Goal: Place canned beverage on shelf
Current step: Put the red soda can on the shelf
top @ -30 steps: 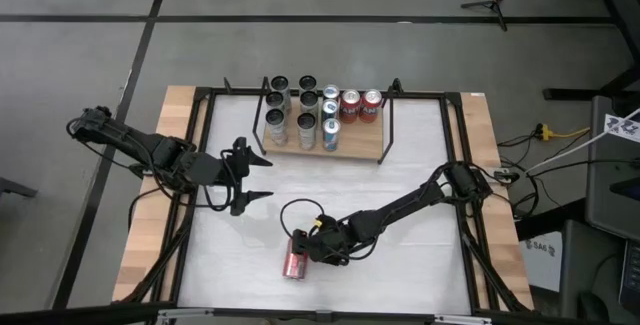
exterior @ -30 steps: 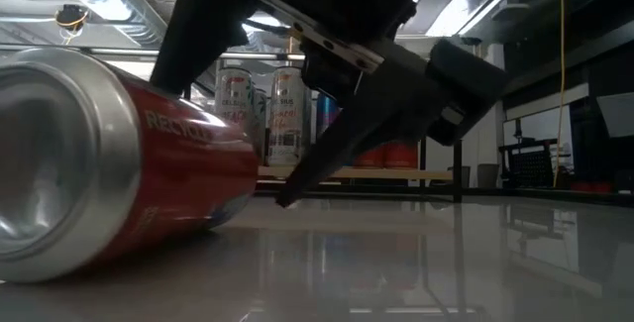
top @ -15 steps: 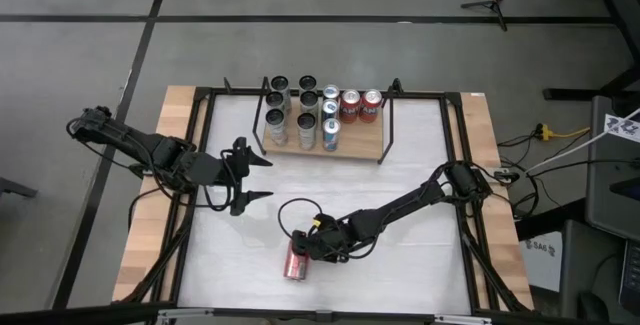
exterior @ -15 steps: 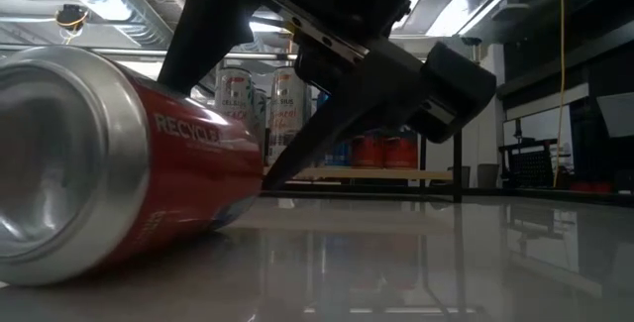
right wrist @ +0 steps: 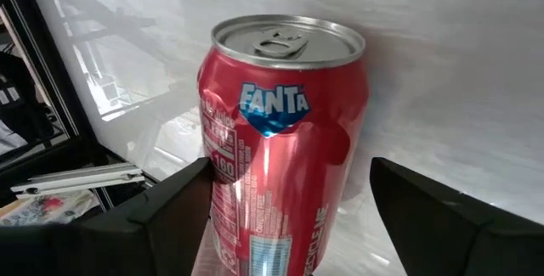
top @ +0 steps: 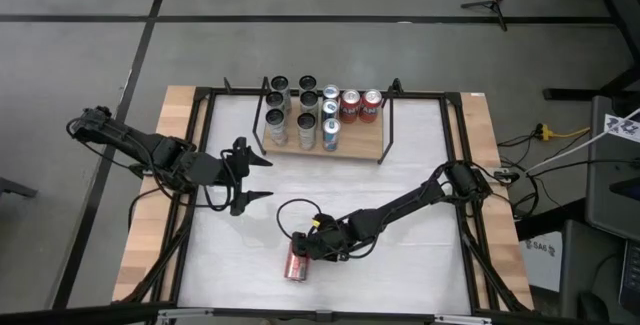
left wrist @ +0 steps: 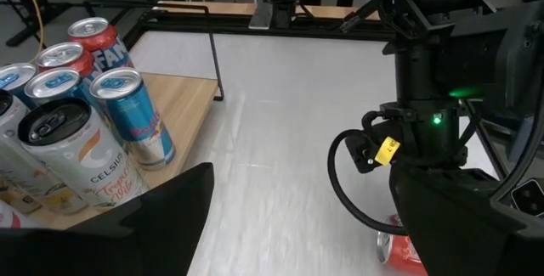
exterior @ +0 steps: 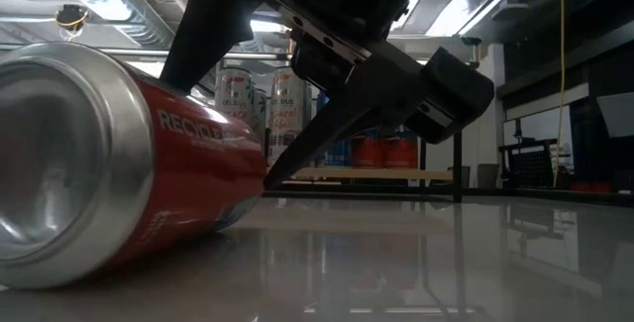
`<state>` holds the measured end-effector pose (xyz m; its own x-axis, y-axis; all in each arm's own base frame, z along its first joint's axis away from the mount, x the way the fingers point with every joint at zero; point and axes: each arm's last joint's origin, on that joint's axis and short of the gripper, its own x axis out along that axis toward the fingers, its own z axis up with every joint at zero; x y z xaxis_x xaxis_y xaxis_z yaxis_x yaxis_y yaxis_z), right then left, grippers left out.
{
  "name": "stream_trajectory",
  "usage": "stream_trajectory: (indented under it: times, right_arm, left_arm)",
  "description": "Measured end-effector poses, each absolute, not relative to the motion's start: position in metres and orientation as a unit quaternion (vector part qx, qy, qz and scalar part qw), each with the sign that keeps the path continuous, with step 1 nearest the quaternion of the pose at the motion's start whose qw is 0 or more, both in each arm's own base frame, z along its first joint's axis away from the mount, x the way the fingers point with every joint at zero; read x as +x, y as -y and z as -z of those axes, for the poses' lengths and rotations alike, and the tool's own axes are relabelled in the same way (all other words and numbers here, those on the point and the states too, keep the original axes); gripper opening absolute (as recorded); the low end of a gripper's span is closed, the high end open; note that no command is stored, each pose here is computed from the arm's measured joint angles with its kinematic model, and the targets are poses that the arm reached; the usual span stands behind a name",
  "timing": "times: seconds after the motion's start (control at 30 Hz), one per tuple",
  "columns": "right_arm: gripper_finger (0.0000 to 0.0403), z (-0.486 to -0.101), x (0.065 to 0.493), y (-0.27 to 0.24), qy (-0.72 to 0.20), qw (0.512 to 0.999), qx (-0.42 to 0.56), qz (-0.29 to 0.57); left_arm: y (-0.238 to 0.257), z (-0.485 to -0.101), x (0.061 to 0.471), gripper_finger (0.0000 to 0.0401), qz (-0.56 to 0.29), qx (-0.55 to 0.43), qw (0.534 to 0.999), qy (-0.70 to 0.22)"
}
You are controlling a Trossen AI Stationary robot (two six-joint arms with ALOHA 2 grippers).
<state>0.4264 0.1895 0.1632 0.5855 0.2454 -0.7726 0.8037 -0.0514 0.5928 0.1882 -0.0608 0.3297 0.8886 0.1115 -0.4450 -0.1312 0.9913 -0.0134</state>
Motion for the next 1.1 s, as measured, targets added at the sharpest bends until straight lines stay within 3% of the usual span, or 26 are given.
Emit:
stream_trajectory:
  times: [0.47,0.63,0.87,1.1]
  right_arm:
    - [0.0308,-0.162,0.433,-0.168,-0.402,0.602,0.649,0.233]
    - [0.0308,-0.162,0.434,-0.167,-0.403,0.607,0.645,0.23]
    - [0.0308,-0.162,0.434,-0.167,-0.408,0.605,0.646,0.225]
    - [0.0308,-0.162,0.434,-0.168,-0.411,0.603,0.647,0.22]
  left_arm:
    - [0.061,-0.333,0.19,0.035,-0.064,-0.034,0.975,-0.208]
    - [0.062,-0.332,0.189,0.035,-0.059,-0.089,0.971,-0.214]
    - [0.069,-0.316,0.183,0.035,0.033,-0.144,0.934,-0.324]
    - [0.089,-0.268,0.171,0.035,0.074,-0.162,0.886,-0.428]
